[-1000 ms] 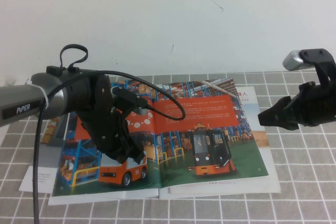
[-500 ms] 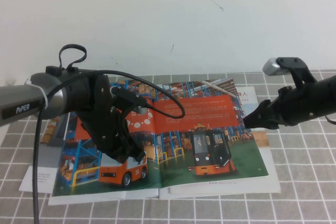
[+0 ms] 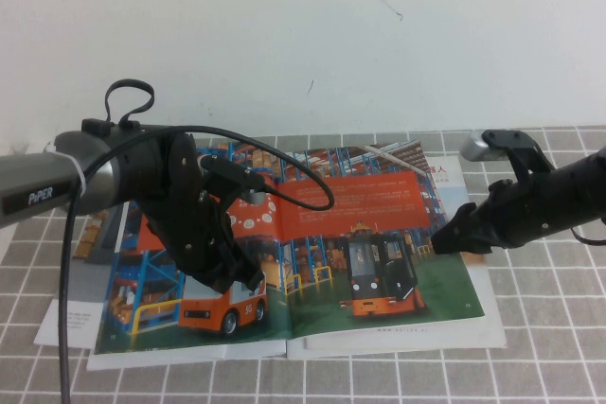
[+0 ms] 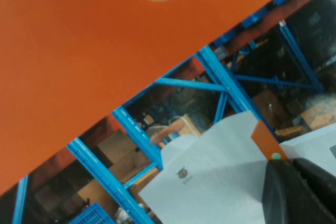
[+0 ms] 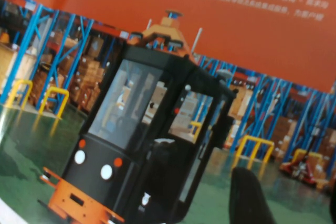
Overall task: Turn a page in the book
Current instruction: Open the closed book
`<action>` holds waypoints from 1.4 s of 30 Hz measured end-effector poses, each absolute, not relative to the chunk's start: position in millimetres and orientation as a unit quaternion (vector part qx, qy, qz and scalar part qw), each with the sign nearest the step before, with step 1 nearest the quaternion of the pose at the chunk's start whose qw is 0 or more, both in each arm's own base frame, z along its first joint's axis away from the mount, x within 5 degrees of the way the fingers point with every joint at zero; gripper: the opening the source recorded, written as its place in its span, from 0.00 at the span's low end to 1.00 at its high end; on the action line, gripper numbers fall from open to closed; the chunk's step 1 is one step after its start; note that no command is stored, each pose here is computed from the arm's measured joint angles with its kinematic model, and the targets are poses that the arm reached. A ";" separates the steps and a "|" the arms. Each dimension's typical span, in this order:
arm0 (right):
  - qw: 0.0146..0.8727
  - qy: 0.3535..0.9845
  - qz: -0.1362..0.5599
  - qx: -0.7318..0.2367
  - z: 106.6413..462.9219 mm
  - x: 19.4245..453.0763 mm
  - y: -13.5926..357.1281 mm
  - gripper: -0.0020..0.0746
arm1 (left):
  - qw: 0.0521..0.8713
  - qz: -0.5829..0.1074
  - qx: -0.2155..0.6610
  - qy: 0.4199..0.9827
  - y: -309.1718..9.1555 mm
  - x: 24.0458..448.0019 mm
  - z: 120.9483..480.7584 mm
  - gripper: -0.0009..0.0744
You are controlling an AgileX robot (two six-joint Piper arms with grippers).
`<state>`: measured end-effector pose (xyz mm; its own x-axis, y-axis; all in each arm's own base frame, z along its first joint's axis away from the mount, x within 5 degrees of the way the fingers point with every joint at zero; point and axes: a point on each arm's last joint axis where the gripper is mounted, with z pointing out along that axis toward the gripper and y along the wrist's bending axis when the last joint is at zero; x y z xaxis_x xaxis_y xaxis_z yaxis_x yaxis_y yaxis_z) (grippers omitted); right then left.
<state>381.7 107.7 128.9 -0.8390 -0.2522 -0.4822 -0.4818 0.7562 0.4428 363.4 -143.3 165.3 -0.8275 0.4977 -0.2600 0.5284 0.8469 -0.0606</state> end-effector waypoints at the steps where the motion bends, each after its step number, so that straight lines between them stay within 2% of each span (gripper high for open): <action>1: 0.200 0.916 0.286 -0.200 128.1 381.7 107.7 0.46 | 0.118 -0.065 0.269 0.954 -143.3 363.4 165.3 0.01; 26: 0.201 0.926 0.254 -0.195 118.8 386.2 104.6 0.46 | 0.119 -0.066 0.268 0.954 -143.5 363.5 165.4 0.01; 42: 0.196 0.921 0.272 -0.200 120.5 384.7 107.4 0.46 | 0.119 -0.066 0.268 0.954 -143.5 363.5 165.4 0.01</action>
